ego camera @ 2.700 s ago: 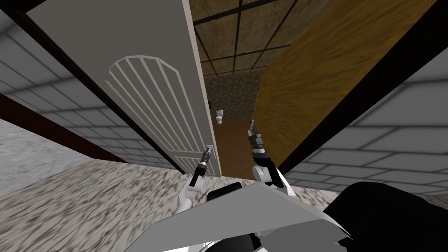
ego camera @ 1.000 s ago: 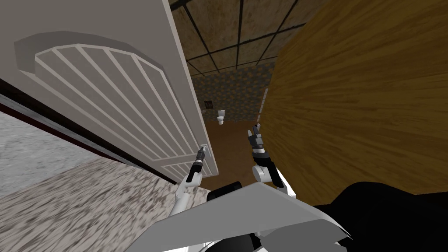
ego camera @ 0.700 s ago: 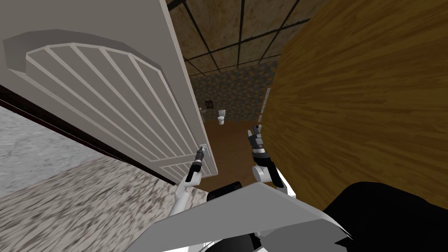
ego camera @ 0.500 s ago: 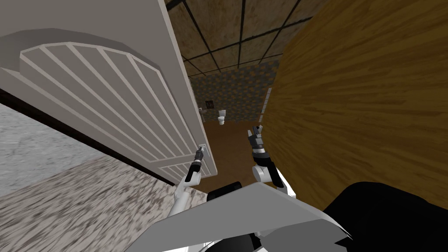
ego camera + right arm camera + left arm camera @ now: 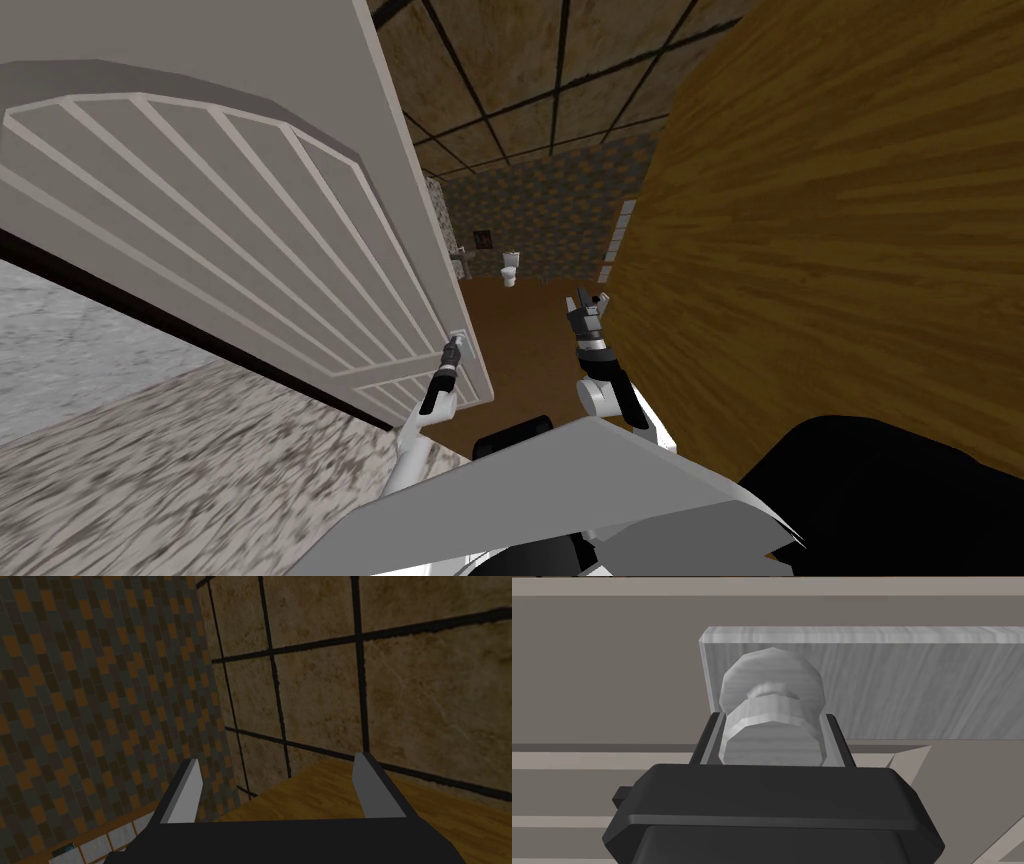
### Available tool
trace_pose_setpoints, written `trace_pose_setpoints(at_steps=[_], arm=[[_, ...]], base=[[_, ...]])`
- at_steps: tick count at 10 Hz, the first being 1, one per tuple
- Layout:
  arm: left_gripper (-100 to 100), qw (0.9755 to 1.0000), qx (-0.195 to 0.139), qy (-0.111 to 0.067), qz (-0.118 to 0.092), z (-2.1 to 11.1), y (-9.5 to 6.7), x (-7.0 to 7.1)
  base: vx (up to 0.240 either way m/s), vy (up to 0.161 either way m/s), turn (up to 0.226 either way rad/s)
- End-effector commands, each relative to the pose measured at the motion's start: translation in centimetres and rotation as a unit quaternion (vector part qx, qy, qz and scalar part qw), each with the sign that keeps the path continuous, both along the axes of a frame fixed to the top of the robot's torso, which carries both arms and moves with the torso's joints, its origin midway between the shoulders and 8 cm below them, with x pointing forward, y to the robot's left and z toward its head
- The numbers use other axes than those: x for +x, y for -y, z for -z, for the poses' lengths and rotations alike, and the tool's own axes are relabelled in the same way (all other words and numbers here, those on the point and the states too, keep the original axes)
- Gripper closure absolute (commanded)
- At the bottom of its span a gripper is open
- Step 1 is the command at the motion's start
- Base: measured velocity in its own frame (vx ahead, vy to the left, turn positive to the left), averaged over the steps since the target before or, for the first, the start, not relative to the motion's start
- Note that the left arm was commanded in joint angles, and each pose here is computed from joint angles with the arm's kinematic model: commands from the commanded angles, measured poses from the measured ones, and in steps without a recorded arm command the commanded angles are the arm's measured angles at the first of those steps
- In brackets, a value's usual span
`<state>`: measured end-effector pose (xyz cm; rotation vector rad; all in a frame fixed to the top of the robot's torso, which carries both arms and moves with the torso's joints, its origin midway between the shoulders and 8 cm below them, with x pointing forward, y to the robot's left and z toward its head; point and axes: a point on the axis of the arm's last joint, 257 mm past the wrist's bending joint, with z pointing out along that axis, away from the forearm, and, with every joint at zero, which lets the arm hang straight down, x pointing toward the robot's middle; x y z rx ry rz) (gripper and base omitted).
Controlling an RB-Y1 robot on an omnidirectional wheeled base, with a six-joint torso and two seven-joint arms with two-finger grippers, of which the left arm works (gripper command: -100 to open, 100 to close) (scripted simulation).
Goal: Push the door open
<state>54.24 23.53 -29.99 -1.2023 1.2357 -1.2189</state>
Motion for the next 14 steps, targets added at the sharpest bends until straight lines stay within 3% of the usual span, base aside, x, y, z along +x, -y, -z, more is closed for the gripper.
trace_pose_setpoints(at_steps=[1, 5, 14], arm=[[100, 0.9999, 0.0, 0.007, -0.013, -0.5, -1.2, 0.5], [100, 0.9997, 0.0, 0.003, -0.024, -0.1, -2.2, 0.5], [100, 0.9972, 0.009, 0.006, -0.074, -0.5, -8.1, 0.4]], base=[[0.164, -0.14, 0.077], [0.136, -0.098, 0.049], [0.184, -0.061, 0.051]])
